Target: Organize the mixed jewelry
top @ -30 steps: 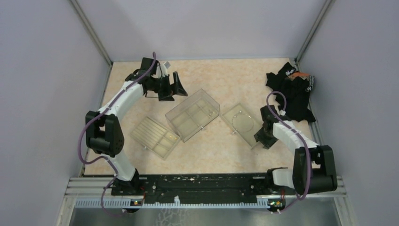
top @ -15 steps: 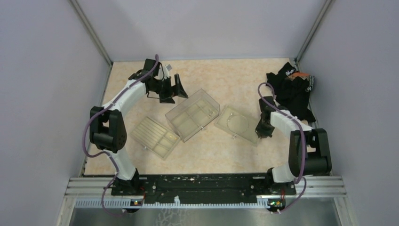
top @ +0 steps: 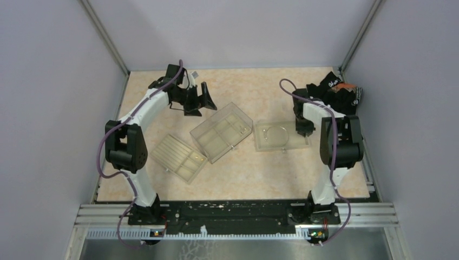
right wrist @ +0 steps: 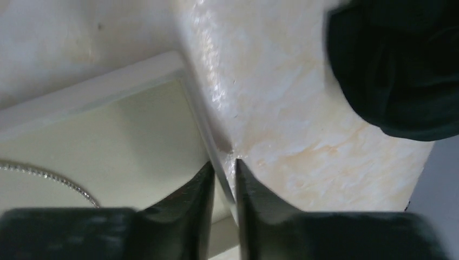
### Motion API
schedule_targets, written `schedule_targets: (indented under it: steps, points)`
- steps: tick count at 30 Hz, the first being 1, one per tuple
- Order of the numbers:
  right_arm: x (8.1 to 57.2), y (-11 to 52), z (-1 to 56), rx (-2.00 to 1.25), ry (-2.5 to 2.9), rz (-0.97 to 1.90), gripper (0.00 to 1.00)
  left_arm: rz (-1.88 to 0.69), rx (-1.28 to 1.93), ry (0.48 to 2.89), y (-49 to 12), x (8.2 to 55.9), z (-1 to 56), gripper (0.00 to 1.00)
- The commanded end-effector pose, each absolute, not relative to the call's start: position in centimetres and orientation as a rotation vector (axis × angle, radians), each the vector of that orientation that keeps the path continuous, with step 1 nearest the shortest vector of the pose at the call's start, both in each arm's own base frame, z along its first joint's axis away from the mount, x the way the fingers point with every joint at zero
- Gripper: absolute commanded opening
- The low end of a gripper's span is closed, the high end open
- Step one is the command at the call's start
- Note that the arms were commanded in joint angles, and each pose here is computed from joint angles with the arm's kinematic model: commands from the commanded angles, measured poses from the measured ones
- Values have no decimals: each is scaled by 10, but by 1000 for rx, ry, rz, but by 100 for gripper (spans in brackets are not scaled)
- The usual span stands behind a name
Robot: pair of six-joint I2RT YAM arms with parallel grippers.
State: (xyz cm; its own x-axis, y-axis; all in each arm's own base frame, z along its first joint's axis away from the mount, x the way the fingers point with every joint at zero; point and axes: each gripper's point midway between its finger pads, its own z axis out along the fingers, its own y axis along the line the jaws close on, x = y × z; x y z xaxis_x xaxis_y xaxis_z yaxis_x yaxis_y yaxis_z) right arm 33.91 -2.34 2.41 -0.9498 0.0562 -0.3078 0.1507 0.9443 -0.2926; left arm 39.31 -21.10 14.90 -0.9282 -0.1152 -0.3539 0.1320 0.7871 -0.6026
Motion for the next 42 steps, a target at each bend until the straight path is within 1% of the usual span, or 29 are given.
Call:
schedule_targets:
  steps: [1,3,4,8,11,13,17,20,22,27,29,32,35,37,39,42]
  points:
    - [367,-36,26,245,2735,-517,33,-918,19,2600,-212,404,158,99]
    - [372,-35,45,293,2670,-490,57,-915,21,2588,-212,408,162,99]
    - [372,-34,56,324,2638,-480,61,-916,20,2583,-213,409,163,99]
    - [365,-31,106,499,2504,-393,61,-928,15,2569,-214,411,167,99]
    - [346,-21,122,676,2440,-284,59,-918,14,2565,-212,410,168,99]
    - [327,-19,122,833,2392,-241,58,-910,22,2564,-211,409,167,99]
    - [300,13,104,1077,2353,33,59,-908,16,2576,-209,405,162,99]
    - [297,30,90,1168,2312,196,60,-919,4,2588,-210,401,160,99]
    - [296,32,80,1203,2302,211,61,-922,1,2586,-210,401,160,99]
    - [297,28,55,1244,2353,132,61,-915,-5,2579,-209,403,161,99]
    - [296,27,47,1251,2367,112,58,-905,-5,2581,-208,403,160,99]
    - [297,28,36,1251,2376,110,54,-817,-19,2591,-199,406,154,99]
    - [297,29,30,1251,2385,112,47,-769,-22,2595,-193,407,151,99]
    - [298,26,30,1246,2376,100,31,-750,-32,2593,-190,407,150,99]
    - [299,22,32,1226,2375,64,17,-724,-43,2587,-187,408,151,99]
    - [301,16,36,1175,2393,23,4,-680,-20,2562,-181,409,151,99]
